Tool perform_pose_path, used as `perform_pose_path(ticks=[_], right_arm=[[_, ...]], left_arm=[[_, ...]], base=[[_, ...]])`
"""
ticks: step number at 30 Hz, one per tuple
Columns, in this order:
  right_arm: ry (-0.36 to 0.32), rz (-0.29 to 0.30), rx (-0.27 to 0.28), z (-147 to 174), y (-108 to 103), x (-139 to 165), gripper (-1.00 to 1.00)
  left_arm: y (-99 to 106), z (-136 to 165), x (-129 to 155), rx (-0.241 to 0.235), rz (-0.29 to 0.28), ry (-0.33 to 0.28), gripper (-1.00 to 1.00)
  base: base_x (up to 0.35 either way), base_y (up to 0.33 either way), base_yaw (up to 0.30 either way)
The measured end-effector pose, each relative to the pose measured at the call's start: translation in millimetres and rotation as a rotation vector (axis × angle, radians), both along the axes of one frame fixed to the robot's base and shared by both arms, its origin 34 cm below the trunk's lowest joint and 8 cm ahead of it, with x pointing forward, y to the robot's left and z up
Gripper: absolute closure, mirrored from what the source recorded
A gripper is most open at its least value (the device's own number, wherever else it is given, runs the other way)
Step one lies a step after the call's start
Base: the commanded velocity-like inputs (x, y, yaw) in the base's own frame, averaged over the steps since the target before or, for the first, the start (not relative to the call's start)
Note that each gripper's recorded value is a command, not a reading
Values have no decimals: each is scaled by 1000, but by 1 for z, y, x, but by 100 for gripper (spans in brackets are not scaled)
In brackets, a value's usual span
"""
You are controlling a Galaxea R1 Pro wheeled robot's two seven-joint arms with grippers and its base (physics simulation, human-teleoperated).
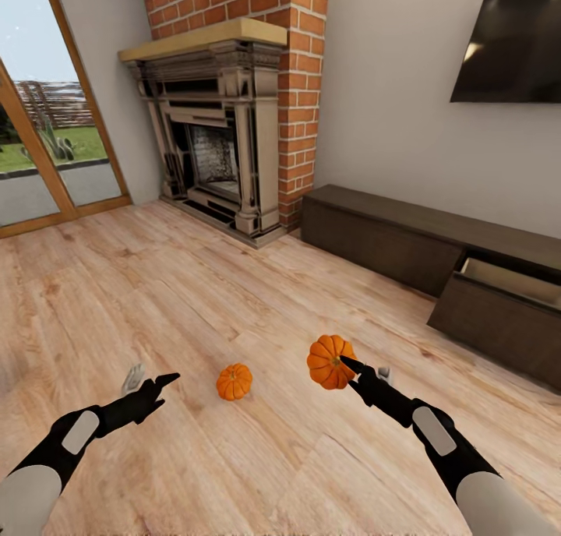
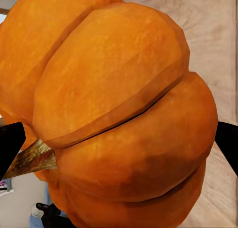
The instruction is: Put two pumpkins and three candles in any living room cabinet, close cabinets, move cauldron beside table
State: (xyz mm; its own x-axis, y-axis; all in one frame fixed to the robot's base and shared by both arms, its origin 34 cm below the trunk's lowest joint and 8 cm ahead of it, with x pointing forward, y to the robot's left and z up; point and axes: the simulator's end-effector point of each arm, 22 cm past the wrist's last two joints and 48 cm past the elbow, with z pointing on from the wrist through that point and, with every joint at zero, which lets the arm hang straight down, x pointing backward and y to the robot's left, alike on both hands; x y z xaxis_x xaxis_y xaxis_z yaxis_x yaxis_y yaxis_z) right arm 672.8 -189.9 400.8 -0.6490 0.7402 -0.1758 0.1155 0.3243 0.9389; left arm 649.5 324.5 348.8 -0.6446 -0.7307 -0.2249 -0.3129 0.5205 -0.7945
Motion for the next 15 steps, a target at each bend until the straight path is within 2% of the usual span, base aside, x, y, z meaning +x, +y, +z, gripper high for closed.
perform_pose_path(ticks=[4,15], right_arm=[[16,0,0,-10,0,-2,100],[61,0,1,-37,0,-7,100]], left_arm=[[-17,-11,-2,-25,-12,17,-100],[-26,-34,-8,-42,-24,58,-100]], base=[[0,0,0],[0,0,0]])
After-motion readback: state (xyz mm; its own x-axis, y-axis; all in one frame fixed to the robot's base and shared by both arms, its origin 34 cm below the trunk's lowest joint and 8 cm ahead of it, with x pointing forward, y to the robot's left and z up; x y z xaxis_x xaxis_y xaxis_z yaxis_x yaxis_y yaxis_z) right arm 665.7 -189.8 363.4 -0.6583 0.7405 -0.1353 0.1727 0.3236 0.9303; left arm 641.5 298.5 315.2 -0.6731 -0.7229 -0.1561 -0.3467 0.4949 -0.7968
